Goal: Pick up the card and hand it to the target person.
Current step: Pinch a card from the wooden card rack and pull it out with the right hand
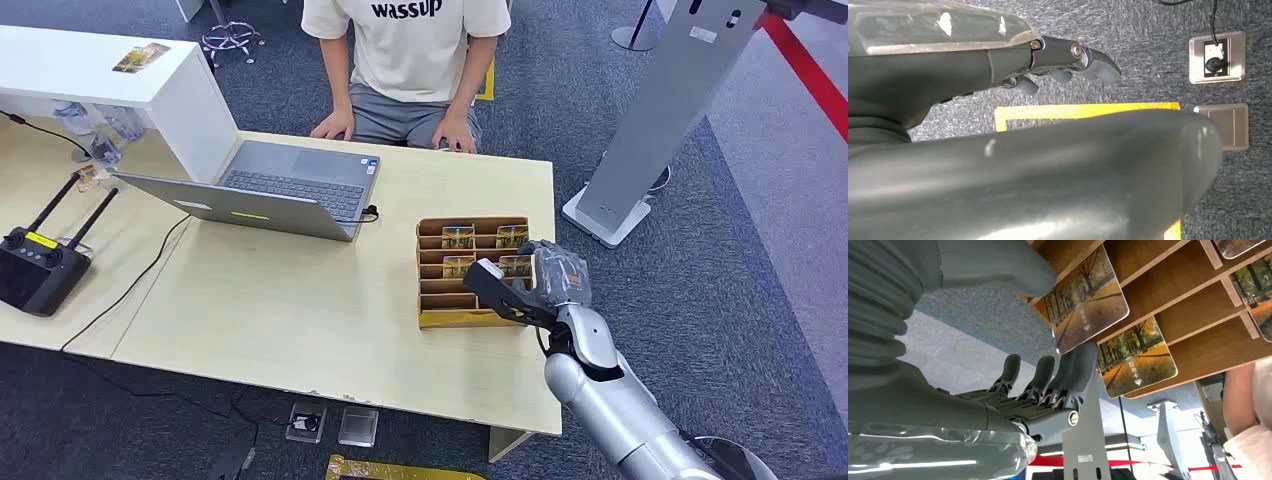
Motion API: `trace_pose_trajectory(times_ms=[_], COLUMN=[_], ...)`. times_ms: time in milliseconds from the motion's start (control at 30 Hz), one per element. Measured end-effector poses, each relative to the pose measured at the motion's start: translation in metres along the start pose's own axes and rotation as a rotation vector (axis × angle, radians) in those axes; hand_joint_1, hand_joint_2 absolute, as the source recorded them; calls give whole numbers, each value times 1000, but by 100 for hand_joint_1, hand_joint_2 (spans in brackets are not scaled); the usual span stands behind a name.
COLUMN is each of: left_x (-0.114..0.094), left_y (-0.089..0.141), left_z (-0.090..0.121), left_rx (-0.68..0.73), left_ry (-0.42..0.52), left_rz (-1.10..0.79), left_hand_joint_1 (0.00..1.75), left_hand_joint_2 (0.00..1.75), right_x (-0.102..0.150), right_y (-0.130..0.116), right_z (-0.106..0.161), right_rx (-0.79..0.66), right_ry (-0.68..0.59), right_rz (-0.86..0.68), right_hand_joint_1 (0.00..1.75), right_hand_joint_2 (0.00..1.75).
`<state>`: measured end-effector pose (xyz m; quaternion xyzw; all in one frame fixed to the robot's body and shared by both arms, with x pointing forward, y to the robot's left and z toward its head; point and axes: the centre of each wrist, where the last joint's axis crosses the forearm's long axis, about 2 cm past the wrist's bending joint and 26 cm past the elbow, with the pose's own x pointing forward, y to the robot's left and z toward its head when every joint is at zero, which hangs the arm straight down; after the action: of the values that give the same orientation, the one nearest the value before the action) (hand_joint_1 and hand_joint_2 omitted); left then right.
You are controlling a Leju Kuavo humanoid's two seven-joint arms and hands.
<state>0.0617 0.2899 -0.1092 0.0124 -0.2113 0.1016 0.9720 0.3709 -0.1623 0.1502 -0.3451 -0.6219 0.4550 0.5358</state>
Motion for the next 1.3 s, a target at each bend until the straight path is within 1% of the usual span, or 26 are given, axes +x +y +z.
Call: trace_pose_trajectory(times_ms=[100, 333, 400, 467, 500, 567, 767, 900, 1200, 1300], left_x=[0, 0, 0, 0, 0, 0, 0, 0, 0, 0], left_y=[0, 0, 0, 0, 0, 0, 0, 0, 0, 0], left_z=[0, 0, 0, 0, 0, 0, 0, 0, 0, 0], left_rx=[1, 1, 1, 1, 1, 1, 1, 2, 2, 1], left_ry=[0, 0, 0, 0, 1, 1, 0, 0, 1, -2], left_rz=[1, 1, 1, 2, 2, 2, 2, 2, 3, 2], left_hand_joint_1=[0, 0, 0, 0, 0, 0, 0, 0, 0, 0], left_hand_joint_2=[0, 0, 0, 0, 0, 0, 0, 0, 0, 0], right_x=[0, 0, 0, 0, 0, 0, 0, 1, 1, 1], right_y=[0, 0, 0, 0, 0, 0, -1, -1, -1, -1], right_z=[0, 0, 0, 0, 0, -1, -1, -2, -2, -2], right_rx=[0, 0, 0, 0, 0, 0, -3, -4, -4, 5], right_ry=[1, 1, 1, 1, 2, 2, -1, -4, -6, -9], right_rz=[0, -1, -1, -1, 0, 0, 0, -4, -4, -25], right_hand_joint_1=[82, 93, 104, 122, 128, 136, 153, 168, 168, 168], right_hand_joint_2=[175, 175, 175, 175, 175, 175, 175, 175, 175, 175])
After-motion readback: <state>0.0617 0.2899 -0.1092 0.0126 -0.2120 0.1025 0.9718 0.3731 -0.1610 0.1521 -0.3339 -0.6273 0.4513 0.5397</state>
